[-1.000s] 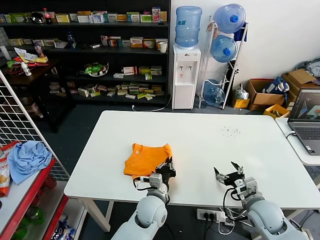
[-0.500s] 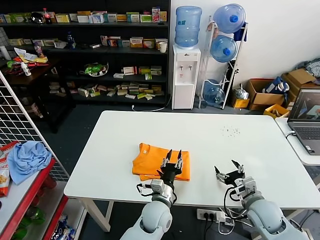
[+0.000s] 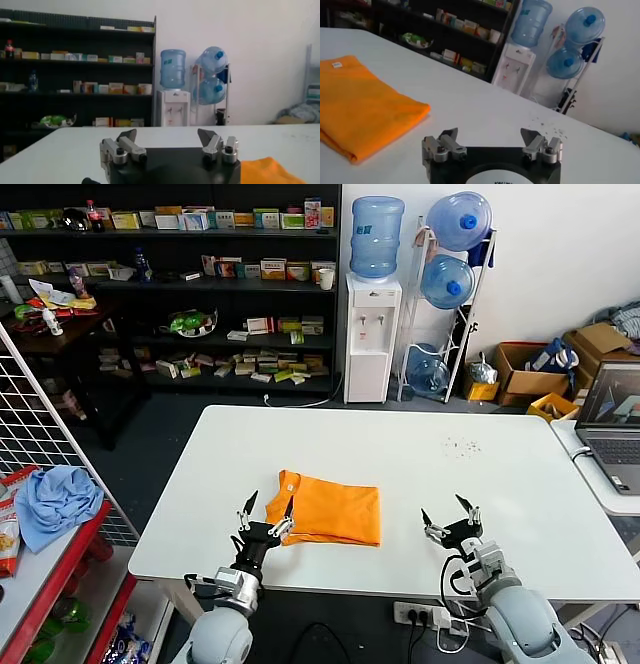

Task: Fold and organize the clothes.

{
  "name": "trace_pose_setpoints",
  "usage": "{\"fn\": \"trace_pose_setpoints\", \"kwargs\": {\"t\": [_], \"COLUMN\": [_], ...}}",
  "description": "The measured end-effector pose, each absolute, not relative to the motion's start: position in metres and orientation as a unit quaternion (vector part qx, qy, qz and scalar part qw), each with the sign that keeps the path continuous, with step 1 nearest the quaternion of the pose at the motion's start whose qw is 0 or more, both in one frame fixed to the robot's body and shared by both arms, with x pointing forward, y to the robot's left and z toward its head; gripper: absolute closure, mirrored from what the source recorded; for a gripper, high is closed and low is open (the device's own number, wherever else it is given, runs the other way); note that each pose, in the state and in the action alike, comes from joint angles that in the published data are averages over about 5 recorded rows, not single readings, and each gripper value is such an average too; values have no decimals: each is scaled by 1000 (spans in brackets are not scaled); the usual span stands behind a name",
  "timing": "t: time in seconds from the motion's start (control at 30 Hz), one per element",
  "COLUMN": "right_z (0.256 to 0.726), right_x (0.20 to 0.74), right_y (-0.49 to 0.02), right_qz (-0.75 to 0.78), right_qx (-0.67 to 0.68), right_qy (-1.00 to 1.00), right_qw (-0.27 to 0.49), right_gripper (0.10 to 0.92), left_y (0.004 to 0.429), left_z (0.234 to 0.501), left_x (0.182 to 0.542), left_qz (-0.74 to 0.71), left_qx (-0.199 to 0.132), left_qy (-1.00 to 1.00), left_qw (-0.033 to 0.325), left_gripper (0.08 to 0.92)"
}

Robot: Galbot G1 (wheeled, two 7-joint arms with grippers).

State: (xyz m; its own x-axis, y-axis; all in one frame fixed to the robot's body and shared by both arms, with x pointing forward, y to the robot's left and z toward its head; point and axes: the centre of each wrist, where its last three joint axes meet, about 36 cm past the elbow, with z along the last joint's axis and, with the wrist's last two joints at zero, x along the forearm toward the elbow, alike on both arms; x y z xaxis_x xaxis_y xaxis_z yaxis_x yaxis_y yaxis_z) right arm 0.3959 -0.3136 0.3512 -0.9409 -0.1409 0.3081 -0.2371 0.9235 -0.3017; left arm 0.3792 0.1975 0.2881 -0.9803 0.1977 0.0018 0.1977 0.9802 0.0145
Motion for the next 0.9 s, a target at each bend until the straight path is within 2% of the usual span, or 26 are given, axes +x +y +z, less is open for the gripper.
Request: {"fn": "trace_pose_setpoints", "kwargs": {"t": [0.17, 0.4, 0.63, 0.9], "right_z": [354, 355, 351, 346], "right_x": [397, 398, 395, 388], "right_y": [-317, -320, -315, -310], "right_qz": [168, 147, 125, 102], "right_qx": [95, 86, 87, 85], "right_qy": [-974, -979, -982, -983], "right_qw": [121, 111, 113, 127], "right_gripper": [200, 200, 200, 200], "left_y": [233, 263, 278, 282], "left_z": [284, 293, 308, 326], "left_x": [367, 360, 354, 353], "left_qz": [-48, -76, -82, -86], "left_qx": [-85, -68, -62, -70], "left_qy": [-995, -995, -994, -993], "left_qw": [4, 8, 21, 35], "left_gripper": [177, 177, 177, 177]}}
